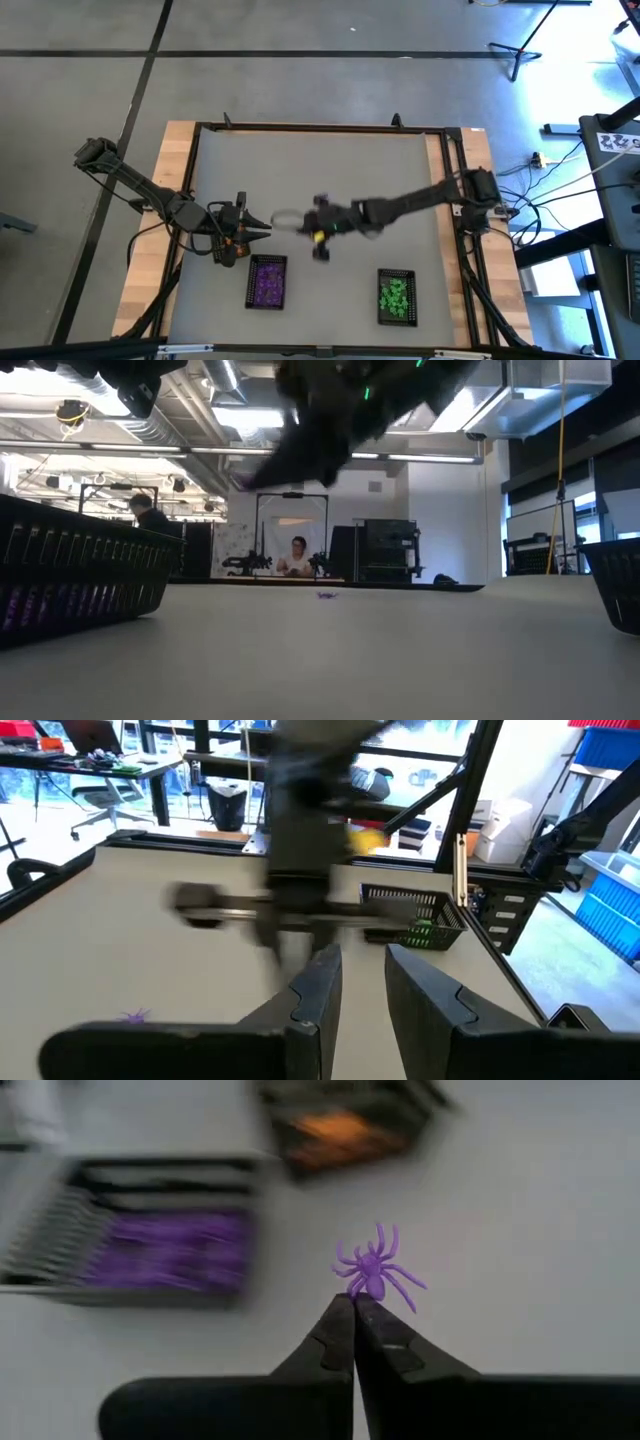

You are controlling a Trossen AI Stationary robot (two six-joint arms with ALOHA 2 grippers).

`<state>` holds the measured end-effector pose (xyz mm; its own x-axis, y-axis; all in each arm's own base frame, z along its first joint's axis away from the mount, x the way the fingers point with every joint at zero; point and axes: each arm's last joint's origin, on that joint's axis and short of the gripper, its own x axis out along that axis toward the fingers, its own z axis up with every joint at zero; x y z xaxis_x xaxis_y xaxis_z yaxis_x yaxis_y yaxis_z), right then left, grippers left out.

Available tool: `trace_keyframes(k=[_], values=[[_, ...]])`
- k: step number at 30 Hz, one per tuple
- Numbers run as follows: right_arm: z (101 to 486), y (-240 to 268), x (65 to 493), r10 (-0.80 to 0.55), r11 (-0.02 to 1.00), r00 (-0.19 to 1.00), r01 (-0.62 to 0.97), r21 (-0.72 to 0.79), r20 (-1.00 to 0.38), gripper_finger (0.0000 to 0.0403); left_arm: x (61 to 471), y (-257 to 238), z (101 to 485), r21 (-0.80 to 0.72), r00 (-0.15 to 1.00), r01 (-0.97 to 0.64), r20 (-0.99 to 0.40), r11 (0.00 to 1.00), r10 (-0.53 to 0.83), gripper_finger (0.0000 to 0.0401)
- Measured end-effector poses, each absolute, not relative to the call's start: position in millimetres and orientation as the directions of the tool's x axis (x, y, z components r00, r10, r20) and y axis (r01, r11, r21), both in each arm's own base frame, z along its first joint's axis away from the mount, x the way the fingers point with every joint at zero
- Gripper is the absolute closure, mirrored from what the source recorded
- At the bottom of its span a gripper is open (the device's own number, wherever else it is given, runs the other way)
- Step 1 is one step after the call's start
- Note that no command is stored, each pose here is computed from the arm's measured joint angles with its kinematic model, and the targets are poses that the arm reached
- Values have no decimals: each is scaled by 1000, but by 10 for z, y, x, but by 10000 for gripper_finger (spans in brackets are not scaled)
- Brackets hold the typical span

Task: Sort Halloween decoration
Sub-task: Put the purple spider toy into the bottom left black basket

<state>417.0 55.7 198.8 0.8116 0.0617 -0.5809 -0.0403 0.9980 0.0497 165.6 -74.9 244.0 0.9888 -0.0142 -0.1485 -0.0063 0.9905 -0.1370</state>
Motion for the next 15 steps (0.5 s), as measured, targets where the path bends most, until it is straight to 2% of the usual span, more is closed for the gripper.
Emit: trace_keyframes(k=[4, 7, 11, 15], values=[[2106, 1086, 4154, 182, 983, 877, -177, 53, -444, 402, 1657, -749, 2442, -137, 989, -6, -148, 991, -14, 326], [2163, 1356, 4139, 221, 974, 911, -223, 34, -348, 403, 1656, -749, 2441, -137, 989, -6, -148, 991, -14, 326], [2169, 1474, 4186, 240, 970, 921, -241, 34, -306, 403, 1657, -749, 2441, -137, 989, -6, -148, 991, -14, 326], [2099, 1493, 4318, 228, 972, 912, -232, 32, -341, 403, 1656, -749, 2434, -134, 988, -7, -154, 991, -14, 326]])
